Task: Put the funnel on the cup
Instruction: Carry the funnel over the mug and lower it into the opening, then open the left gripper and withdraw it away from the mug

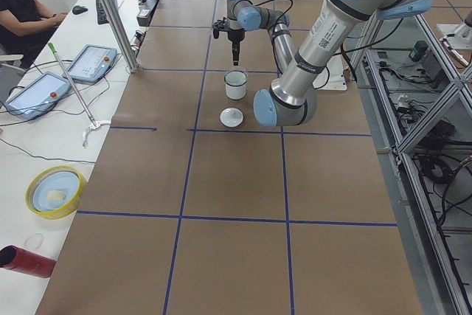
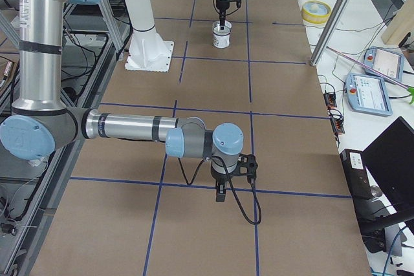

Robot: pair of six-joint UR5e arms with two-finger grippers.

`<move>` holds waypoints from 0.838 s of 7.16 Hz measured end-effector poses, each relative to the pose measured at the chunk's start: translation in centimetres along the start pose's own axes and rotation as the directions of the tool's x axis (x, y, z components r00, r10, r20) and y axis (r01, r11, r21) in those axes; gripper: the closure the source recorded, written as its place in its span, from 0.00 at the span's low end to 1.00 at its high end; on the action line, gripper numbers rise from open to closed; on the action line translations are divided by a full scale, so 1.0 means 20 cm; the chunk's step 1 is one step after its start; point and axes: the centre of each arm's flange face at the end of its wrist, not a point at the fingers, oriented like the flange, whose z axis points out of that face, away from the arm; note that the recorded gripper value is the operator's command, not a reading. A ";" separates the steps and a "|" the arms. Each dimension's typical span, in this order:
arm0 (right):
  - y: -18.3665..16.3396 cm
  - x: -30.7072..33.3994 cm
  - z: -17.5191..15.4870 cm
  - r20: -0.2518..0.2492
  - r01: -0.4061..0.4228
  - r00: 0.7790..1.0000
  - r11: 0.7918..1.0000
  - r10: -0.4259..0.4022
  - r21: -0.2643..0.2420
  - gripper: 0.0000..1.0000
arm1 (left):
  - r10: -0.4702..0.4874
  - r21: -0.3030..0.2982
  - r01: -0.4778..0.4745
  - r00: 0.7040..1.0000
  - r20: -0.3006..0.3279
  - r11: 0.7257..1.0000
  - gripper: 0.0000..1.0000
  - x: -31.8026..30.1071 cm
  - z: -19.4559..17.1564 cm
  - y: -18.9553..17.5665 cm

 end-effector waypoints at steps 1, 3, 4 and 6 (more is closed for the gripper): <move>0.00 0.00 0.00 0.000 0.000 1.000 1.000 0.000 0.000 0.00 | 0.007 0.025 -0.006 0.999 -0.037 1.000 0.00 -0.05 0.01 -0.03; 0.00 0.00 0.00 0.000 0.000 1.000 1.000 0.000 0.000 0.00 | -0.015 0.124 0.030 0.992 -0.125 0.992 0.00 -0.26 -0.13 -0.25; 0.00 0.00 0.00 0.000 0.000 1.000 1.000 0.000 0.000 0.00 | -0.020 0.145 0.043 0.987 -0.157 0.989 0.00 -0.45 -0.26 -0.41; 0.00 0.00 0.00 0.000 0.000 1.000 1.000 0.000 0.000 0.00 | 0.060 0.155 -0.036 0.986 -0.156 0.987 0.00 -1.05 -0.48 -0.70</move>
